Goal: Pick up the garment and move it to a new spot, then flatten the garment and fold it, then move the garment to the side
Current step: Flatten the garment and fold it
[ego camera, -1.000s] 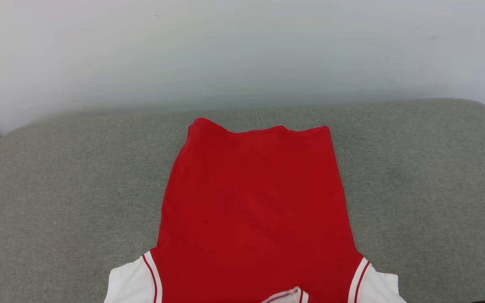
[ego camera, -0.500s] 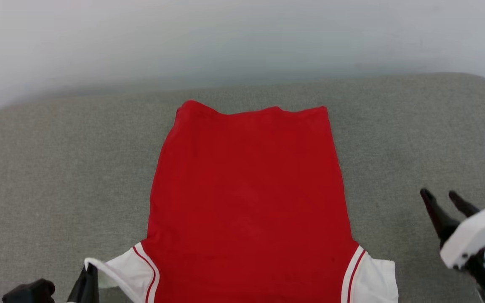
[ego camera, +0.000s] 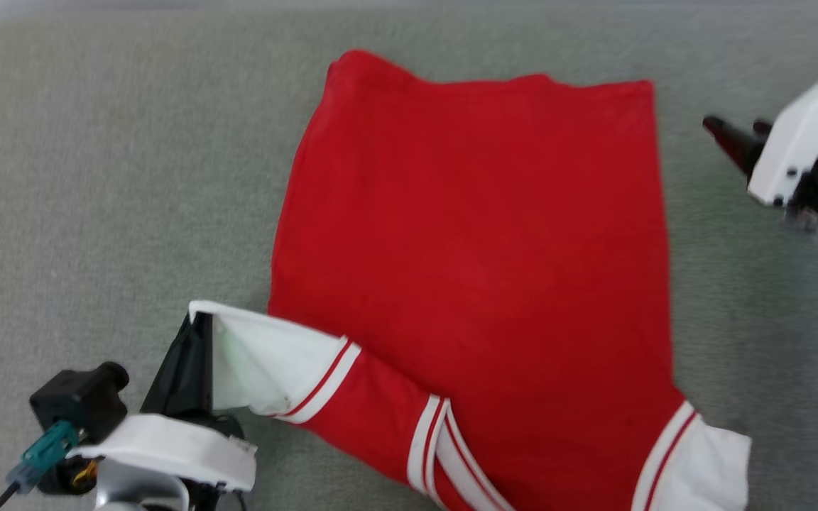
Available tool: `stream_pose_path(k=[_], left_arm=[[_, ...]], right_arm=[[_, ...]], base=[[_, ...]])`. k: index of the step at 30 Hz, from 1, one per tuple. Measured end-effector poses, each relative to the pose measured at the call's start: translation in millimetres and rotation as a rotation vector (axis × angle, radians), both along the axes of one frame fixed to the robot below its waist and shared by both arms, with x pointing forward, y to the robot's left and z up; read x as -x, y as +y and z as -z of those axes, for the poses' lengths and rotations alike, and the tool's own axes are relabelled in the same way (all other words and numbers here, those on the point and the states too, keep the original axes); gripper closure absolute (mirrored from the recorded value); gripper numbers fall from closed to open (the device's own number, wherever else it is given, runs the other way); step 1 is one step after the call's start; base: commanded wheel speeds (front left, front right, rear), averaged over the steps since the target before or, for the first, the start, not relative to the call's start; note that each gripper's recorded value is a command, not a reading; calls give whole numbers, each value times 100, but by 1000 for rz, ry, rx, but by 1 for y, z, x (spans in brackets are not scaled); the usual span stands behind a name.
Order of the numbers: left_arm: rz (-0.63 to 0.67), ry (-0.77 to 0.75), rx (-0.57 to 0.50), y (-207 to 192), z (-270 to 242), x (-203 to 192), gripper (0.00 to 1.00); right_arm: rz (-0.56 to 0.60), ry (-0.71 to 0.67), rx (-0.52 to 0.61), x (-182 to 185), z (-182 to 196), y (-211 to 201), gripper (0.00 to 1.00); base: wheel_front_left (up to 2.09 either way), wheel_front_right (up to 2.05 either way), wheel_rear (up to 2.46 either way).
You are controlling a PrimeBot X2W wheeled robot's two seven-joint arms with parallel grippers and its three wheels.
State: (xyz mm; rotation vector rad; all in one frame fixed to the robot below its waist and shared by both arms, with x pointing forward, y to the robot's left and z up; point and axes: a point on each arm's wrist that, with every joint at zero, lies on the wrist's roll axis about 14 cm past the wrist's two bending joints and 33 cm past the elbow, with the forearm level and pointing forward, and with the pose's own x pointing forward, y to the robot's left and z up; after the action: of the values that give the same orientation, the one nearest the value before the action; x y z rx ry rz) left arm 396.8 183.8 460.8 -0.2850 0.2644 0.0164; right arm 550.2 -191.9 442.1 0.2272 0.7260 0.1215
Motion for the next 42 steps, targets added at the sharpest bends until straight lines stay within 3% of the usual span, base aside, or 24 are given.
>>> stream_pose_path(k=[7, 12, 13, 14, 15, 16, 17, 24, 32, 38, 42], left_arm=[[-1, 15, -6, 3, 16, -14, 100], [-28, 52, -24, 13, 32, -12, 100], [-33, 56, -27, 15, 33, -12, 100], [-36, 62, -30, 16, 35, -11, 100], [-39, 68, -32, 18, 37, -10, 100], [-41, 71, -34, 19, 38, -10, 100], [-40, 70, -34, 19, 38, -9, 100], [-41, 55, -25, 18, 34, -10, 100], [-44, 22, -21, 20, 19, 0, 100], [-73, 18, -26, 29, 10, 20, 100], [-92, 25, -22, 34, 7, 33, 100]], right_arm=[[-88, 165, 19, -40, 45, 37, 0], [-124, 283, 24, -48, 79, 55, 0], [-129, 307, 21, -49, 84, 58, 7], [-132, 323, 19, -49, 87, 61, 62], [-133, 332, 17, -50, 89, 62, 85], [-131, 343, 12, -51, 91, 62, 85], [-130, 351, 11, -51, 91, 62, 100], [-148, 310, 53, -52, 81, 64, 100], [-183, 91, 223, -60, 12, 30, 100], [-193, 82, 320, -7, -7, -16, 100], [-166, 174, 334, 58, 10, -48, 100]], base=[[0, 0, 0], [0, 0, 0], [0, 0, 0], [0, 0, 0], [0, 0, 0], [0, 0, 0], [0, 0, 0], [0, 0, 0], [0, 0, 0], [0, 0, 0], [0, 0, 0]])
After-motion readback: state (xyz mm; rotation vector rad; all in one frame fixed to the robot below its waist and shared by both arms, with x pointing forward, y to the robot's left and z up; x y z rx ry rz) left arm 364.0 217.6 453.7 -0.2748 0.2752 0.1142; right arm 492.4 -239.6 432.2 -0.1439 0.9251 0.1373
